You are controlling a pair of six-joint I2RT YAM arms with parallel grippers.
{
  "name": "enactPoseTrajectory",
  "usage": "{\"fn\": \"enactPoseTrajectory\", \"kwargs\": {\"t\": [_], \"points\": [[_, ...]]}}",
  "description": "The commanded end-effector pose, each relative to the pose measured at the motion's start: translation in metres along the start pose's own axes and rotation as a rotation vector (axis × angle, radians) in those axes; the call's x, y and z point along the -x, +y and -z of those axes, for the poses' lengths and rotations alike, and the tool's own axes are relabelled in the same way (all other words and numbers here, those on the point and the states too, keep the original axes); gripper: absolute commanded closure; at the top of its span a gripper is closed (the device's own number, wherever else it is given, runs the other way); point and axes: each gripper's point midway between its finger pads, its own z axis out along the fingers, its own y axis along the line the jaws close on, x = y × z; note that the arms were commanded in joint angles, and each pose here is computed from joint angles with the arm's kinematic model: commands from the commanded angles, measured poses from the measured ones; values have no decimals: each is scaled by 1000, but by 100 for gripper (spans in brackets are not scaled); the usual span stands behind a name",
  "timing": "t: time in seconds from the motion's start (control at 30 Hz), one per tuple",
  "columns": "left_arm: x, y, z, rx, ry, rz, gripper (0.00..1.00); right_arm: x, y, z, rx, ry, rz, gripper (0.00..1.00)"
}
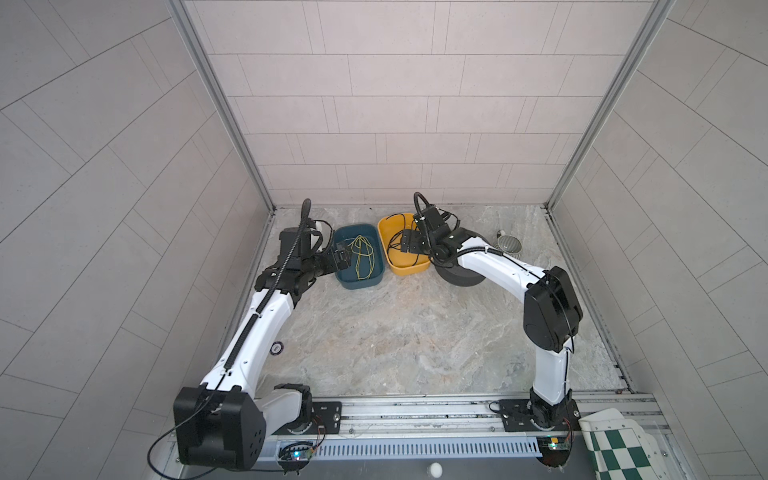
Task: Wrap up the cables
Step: 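Reach right gripper over yellow tub while left gripper moves to teal tub, then lower the right gripper into the yellow tub and grasp the black cable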
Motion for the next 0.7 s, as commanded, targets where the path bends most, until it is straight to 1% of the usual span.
{"fn": "enactPoseTrajectory", "kwargs": {"t": [0.0,0.07,0.13,0.33,0.5,0.67], "points": [[-2,-5,-4,-34,1,18,2,7,13,-16,-1,-24,-148,2],[-2,-5,-4,-32,2,23,2,7,15,-26,-21,-14,-203,1],[-1,-6,-4,-36,-5,26,2,9,18,-36,-47,-14,-224,2],[-3,-10,-2,-42,-14,19,3,-5,5,-63,-148,14,-307,3],[-6,-14,-4,-44,-5,8,3,-16,-9,-82,-216,41,-336,5],[-7,-15,-3,-41,-7,2,4,-20,-22,-100,-257,46,-342,7]]}}
